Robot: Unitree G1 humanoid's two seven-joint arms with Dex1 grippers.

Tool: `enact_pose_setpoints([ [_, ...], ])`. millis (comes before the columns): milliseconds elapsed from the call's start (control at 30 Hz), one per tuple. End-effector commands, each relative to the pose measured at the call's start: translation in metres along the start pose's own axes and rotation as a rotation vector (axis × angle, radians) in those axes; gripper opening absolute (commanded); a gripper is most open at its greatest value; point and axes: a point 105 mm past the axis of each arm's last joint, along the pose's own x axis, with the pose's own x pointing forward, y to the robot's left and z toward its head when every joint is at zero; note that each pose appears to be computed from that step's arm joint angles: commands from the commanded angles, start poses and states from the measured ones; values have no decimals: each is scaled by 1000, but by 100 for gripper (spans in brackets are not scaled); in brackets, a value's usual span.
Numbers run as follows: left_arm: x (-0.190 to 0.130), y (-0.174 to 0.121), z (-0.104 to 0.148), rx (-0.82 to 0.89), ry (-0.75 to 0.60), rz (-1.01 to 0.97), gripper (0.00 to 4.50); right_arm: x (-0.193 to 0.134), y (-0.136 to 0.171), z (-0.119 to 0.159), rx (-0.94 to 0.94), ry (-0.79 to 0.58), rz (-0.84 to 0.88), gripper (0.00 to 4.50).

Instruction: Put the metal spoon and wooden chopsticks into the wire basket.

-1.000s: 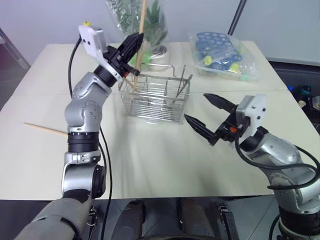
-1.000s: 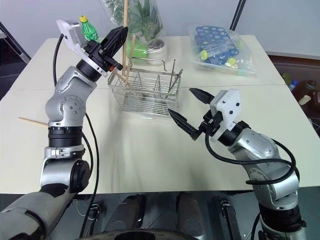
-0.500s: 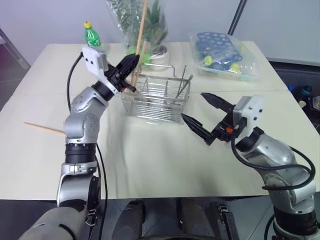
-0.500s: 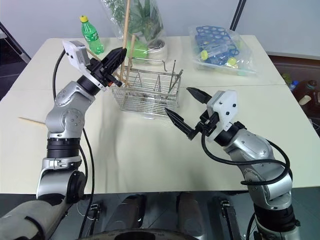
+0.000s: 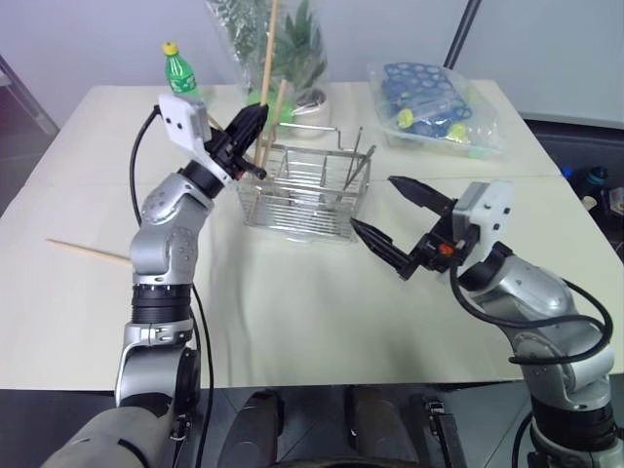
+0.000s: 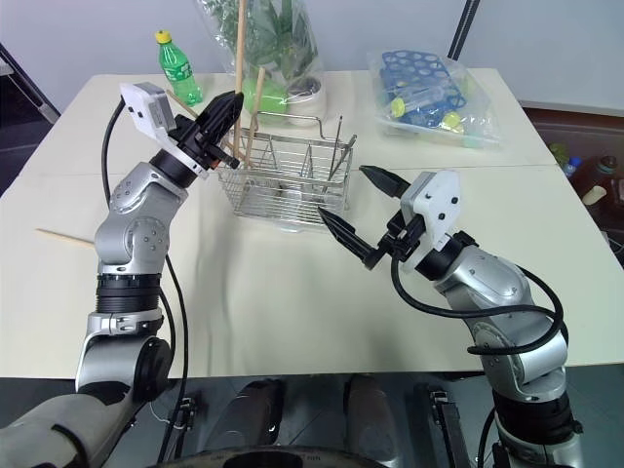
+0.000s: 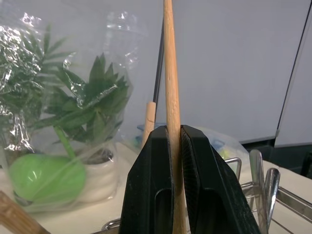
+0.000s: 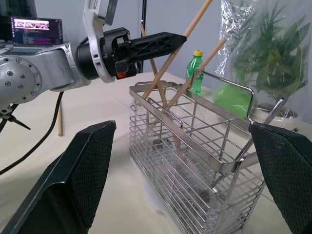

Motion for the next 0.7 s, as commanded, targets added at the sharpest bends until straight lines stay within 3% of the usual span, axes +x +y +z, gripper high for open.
enact_pose_setpoints([
  [33, 4, 0, 14, 46, -50, -5, 3, 0, 2, 10, -25, -42, 1, 450],
  [567, 6, -2, 0, 143, -68, 15, 3, 2, 1, 11, -25, -50, -6, 450],
  [600, 6, -3, 0, 143, -69, 12, 83, 2, 1, 11, -26, -51, -5, 450],
  [633, 5, -3, 0, 142, -70, 11, 111, 3, 1, 11, -26, -50, -4, 450],
  [700, 5, -3, 2, 142, -73, 11, 212, 2, 1, 11, -26, -50, -4, 450],
])
